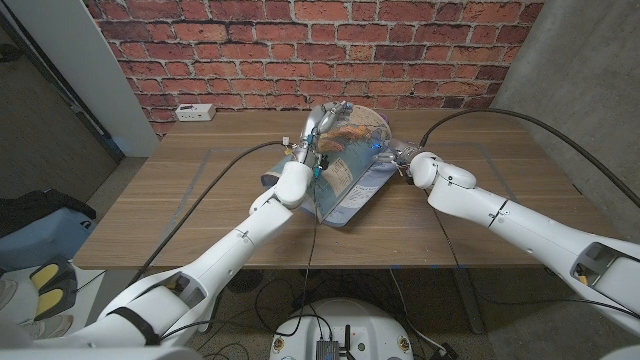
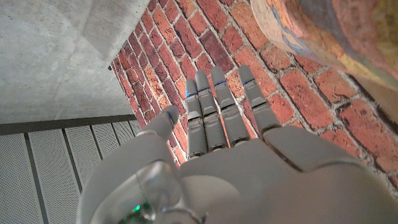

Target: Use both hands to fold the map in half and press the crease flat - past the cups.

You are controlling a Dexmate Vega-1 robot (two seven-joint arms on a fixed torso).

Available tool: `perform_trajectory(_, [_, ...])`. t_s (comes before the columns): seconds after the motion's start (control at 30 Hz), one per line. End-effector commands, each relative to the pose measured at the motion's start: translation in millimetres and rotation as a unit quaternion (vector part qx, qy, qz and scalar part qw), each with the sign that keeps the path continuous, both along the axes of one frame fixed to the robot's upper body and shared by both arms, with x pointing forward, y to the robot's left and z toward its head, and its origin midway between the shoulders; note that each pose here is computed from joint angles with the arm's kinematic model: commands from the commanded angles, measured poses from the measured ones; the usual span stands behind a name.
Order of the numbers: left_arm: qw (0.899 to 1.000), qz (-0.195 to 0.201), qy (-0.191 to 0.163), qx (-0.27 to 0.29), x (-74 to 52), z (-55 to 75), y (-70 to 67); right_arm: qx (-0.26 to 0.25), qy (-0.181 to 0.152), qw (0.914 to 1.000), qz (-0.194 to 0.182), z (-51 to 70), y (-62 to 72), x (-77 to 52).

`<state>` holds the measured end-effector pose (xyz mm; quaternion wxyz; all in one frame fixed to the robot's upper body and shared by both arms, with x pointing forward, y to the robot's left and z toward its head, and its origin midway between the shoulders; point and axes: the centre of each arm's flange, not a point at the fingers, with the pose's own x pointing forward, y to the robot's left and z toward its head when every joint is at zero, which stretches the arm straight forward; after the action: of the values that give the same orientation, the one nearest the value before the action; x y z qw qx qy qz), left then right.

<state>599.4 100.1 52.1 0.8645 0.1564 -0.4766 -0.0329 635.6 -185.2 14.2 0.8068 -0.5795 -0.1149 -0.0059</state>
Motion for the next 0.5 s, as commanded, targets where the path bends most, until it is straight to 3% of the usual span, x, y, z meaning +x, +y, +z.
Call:
perform_trajectory(0.03, [0.976,0.212,0.036,-0.020,-17.4,15.5,50.0,-0.004,-0.004,0.9998,-0.018,4.2,-10.0,-3.2])
perform_trajectory(0.23, [0.965,0.215,0.146,-0.027,2.4,9.0,67.1,-0.008,-0.009,0.9997,-0.020,7.7,-11.9,-5.4])
perform_trajectory(0.5, [0.952,0.204,0.228,0.000,26.3,3.5,74.2,-0.014,-0.021,0.9995,-0.020,14.8,-12.2,-9.3])
